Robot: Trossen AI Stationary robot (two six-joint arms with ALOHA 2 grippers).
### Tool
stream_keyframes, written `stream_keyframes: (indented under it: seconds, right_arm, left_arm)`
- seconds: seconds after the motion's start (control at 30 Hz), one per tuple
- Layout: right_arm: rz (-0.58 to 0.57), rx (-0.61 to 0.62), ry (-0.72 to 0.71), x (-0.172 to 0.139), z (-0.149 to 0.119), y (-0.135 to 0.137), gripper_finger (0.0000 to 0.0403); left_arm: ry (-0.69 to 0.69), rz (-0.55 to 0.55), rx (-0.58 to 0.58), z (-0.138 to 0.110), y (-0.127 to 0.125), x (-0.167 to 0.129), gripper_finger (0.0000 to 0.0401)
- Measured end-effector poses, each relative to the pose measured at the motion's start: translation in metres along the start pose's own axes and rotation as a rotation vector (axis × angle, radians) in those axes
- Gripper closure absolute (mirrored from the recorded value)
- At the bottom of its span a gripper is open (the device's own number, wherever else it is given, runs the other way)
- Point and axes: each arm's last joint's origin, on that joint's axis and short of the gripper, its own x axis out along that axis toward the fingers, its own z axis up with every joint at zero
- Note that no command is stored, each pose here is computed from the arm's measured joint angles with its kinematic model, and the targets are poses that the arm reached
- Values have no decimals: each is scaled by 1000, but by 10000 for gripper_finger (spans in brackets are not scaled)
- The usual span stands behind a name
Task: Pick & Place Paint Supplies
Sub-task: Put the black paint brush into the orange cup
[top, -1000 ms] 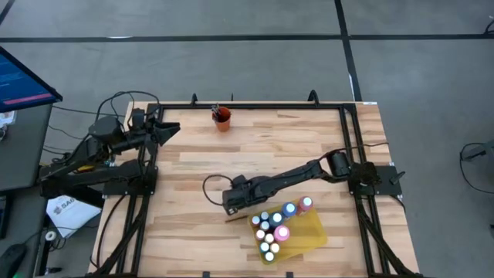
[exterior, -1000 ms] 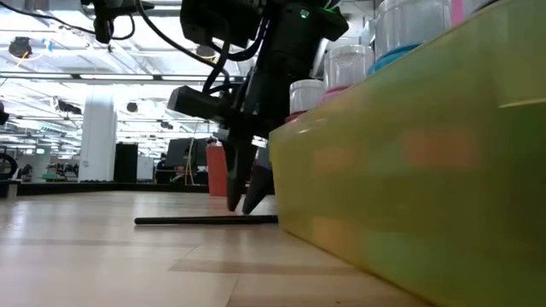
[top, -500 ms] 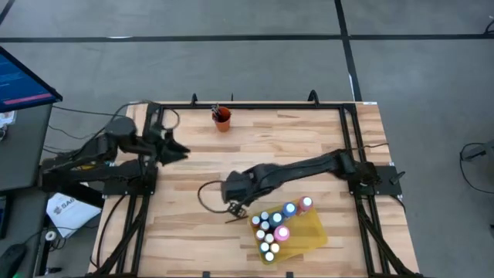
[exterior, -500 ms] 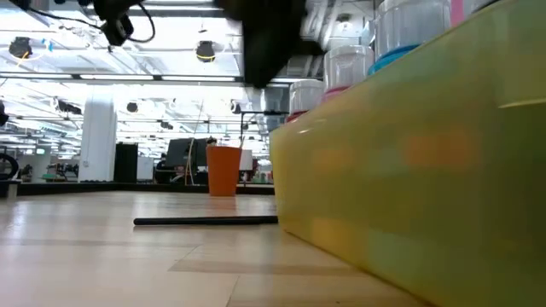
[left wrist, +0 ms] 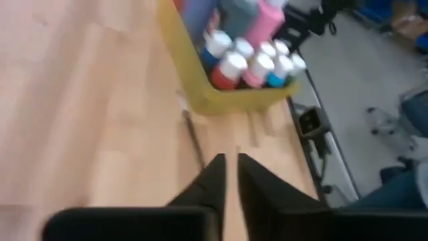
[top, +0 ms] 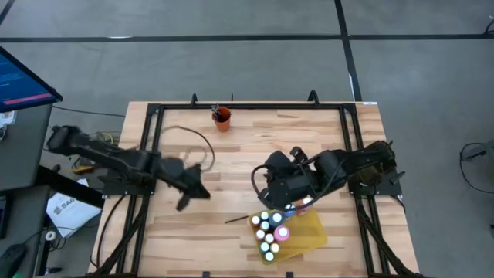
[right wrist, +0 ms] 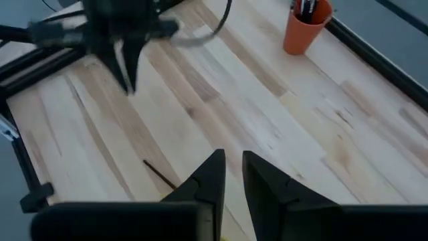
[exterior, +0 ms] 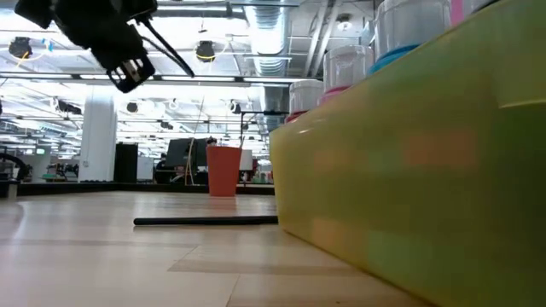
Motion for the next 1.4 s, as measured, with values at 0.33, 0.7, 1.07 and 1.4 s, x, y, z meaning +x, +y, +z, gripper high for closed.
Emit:
stream_keyframes:
  seconds: [0.33, 0.7, 1.07, 1.4]
  right_arm:
    - [-63, -70, 41, 4, -6, -2, 354]
    - [-67, -93, 53, 11, -15, 3, 354]
    - [-41, -72, 54, 5, -23, 11, 354]
    - [-34, -46, 39, 1, -27, 14, 354]
  left_arm:
    - [159, -86, -31, -19, -24, 78, 401]
    - [230, 73, 7, -24, -32, 148, 401]
    - [303, 240, 57, -33, -16, 185, 401]
    - [276, 329, 17, -21, 9, 184, 401]
